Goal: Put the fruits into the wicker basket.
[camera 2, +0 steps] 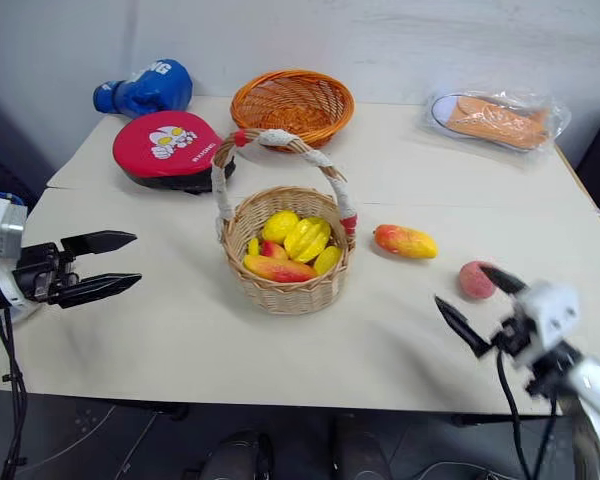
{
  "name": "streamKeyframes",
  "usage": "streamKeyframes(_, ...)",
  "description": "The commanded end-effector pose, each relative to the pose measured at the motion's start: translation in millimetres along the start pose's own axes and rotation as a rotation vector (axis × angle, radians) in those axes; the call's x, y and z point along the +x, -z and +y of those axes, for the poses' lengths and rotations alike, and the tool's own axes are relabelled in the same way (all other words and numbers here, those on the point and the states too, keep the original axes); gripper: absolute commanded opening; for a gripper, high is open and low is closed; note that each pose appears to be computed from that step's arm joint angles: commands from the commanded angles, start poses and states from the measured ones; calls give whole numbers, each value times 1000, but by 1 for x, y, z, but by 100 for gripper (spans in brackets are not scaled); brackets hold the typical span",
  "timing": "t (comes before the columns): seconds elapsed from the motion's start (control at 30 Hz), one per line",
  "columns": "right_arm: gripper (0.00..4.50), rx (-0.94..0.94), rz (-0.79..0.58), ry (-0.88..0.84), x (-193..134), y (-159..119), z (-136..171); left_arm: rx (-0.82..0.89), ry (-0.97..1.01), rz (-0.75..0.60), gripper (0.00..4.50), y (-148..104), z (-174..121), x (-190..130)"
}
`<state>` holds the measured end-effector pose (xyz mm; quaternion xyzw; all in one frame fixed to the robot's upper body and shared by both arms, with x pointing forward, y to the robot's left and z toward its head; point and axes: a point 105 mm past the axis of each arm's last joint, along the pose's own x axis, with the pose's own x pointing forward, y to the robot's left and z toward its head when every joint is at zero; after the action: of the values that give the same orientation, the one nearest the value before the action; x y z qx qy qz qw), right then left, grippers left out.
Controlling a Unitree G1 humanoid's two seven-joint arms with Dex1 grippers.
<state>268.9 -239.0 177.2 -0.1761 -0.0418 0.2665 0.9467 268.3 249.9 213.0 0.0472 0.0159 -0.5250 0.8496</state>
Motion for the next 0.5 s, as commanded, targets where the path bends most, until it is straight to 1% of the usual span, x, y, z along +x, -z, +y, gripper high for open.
streamKeyframes(0.03,450,-8,176,22,30,11,-23,40,21,-35,446,-9,-6,9)
streamKeyframes(0.13,450,-41,280,-35,66,15,-38,36,46,-49,446,-6,-8,20)
streamKeyframes(0.23,450,-52,378,-116,86,29,-44,43,73,-58,446,-7,-10,28)
streamKeyframes(0.3,450,-75,411,-160,97,38,-48,46,91,-61,446,-9,-12,32)
streamKeyframes(0.4,450,-75,453,-231,108,52,-44,45,106,-67,446,-10,-13,35)
streamKeyframes(0.5,450,-60,445,-284,116,57,-38,42,112,-67,446,-10,-15,36)
